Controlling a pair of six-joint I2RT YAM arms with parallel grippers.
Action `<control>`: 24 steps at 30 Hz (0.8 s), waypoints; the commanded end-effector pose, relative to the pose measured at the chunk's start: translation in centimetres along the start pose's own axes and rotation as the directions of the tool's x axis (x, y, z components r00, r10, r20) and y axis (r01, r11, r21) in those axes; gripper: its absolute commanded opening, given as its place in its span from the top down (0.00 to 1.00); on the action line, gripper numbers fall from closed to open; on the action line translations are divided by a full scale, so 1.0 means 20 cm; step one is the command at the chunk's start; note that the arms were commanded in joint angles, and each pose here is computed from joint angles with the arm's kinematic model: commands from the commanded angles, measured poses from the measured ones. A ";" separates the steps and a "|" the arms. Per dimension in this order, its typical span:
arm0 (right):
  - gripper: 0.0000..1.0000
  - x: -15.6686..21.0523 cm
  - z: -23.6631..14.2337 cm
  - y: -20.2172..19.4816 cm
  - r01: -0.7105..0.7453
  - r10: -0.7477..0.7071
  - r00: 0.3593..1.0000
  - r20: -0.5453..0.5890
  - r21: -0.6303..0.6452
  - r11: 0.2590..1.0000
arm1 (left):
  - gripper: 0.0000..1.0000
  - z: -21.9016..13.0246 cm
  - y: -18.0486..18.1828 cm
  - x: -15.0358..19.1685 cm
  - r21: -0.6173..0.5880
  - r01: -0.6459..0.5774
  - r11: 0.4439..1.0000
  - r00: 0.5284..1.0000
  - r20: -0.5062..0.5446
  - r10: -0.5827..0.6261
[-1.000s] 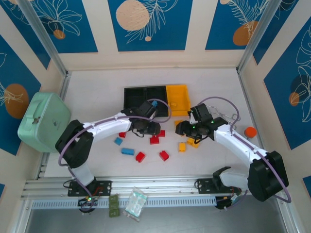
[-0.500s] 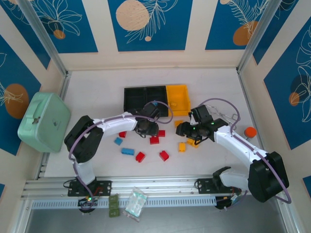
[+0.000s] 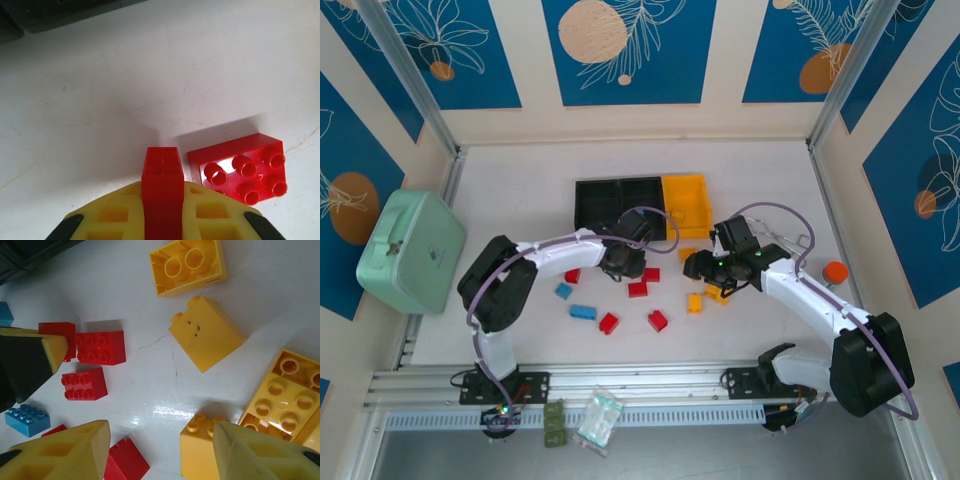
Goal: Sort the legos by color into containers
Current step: Pick up the lego from the center of the table, then place the lego in the container.
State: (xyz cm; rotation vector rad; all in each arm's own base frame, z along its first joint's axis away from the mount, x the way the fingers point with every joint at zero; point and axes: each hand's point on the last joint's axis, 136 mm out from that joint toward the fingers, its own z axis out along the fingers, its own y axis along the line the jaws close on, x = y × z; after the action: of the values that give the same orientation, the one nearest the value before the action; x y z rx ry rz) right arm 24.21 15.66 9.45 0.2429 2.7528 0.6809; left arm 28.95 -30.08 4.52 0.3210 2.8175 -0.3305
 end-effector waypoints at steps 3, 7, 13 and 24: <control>0.43 -0.02 0.00 0.03 -0.013 0.013 1.000 -0.005 -0.021 1.000 | 0.92 -0.22 0.07 -0.09 -0.035 -0.024 0.999 0.997 0.077 0.026; 0.43 -0.02 0.01 0.07 -0.004 0.003 1.000 -0.014 -0.030 1.000 | 0.90 -0.34 0.14 -0.17 -0.054 -0.021 0.998 0.991 0.128 0.028; 0.43 -0.03 0.03 0.15 0.027 -0.028 0.999 -0.025 -0.046 0.999 | 0.89 -0.42 0.31 -0.30 -0.076 0.046 0.996 0.984 0.174 -0.033; 0.43 -0.01 0.05 0.19 0.037 -0.038 0.999 -0.029 -0.049 0.998 | 0.87 -0.35 0.55 -0.63 -0.157 0.103 0.982 0.980 0.186 -0.073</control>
State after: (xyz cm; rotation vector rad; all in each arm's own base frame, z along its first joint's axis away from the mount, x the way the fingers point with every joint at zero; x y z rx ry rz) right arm 24.89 19.01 9.92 0.1583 2.7643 0.7259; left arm 41.00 -21.06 13.60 0.0953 2.6297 -0.1987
